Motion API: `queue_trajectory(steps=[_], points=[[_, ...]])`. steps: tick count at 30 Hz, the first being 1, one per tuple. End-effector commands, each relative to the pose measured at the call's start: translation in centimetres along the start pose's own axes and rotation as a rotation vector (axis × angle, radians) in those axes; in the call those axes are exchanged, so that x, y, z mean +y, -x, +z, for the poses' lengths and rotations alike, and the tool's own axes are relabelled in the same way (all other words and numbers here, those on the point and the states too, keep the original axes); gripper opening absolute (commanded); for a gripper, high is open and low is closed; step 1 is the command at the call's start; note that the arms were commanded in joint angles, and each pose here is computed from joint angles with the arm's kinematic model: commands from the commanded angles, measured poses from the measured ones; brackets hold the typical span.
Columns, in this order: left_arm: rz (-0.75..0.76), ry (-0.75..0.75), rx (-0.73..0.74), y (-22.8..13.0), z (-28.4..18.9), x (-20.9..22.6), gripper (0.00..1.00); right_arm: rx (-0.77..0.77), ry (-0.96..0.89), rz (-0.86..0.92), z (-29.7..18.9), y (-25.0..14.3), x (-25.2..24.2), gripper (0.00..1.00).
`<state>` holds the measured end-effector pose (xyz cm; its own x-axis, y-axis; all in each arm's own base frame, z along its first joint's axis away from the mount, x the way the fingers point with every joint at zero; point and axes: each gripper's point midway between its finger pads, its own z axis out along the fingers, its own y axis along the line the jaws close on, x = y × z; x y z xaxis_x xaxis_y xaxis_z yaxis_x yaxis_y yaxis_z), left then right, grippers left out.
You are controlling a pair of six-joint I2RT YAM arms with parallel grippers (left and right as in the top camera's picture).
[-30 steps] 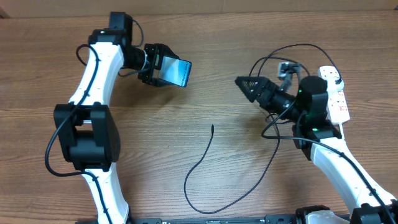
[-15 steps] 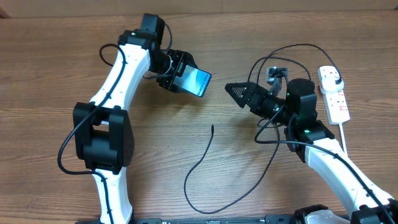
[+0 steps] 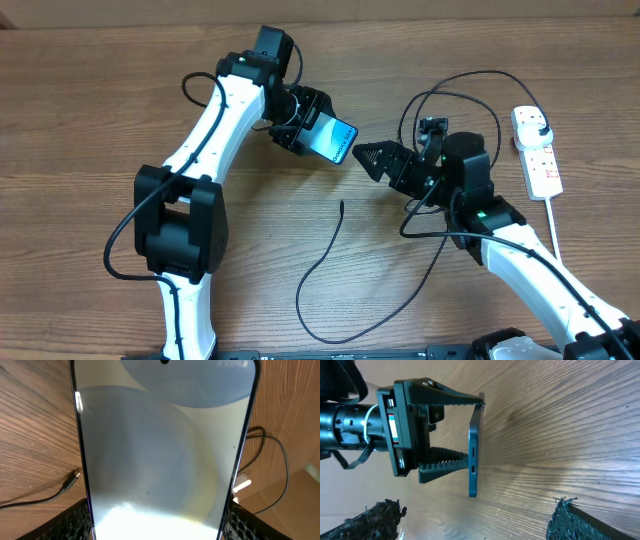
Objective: Plug charger to phone and switch on socket
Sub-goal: 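Bring the phone to the right gripper and close it on the phone edge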
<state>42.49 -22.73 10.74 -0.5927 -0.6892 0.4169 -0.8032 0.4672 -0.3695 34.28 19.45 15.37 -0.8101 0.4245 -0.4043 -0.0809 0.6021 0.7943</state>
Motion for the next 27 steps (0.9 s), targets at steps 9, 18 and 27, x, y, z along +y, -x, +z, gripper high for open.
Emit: queue_trajectory(steps=[9, 18, 27], points=[[0.033, -0.043, 0.000, -2.1, -0.5, -1.8, 0.04, -0.041, -0.070, -0.019, 1.7, 0.2, -0.7, 0.97], [0.058, -0.030, 0.007, -3.3, 0.1, -1.8, 0.04, -0.017, -0.097, 0.022, 3.0, -0.4, -2.3, 0.93], [0.063, -0.022, 0.003, -3.9, 0.5, -1.7, 0.04, -0.027, -0.088, 0.016, 3.0, -0.1, -2.1, 0.93]])
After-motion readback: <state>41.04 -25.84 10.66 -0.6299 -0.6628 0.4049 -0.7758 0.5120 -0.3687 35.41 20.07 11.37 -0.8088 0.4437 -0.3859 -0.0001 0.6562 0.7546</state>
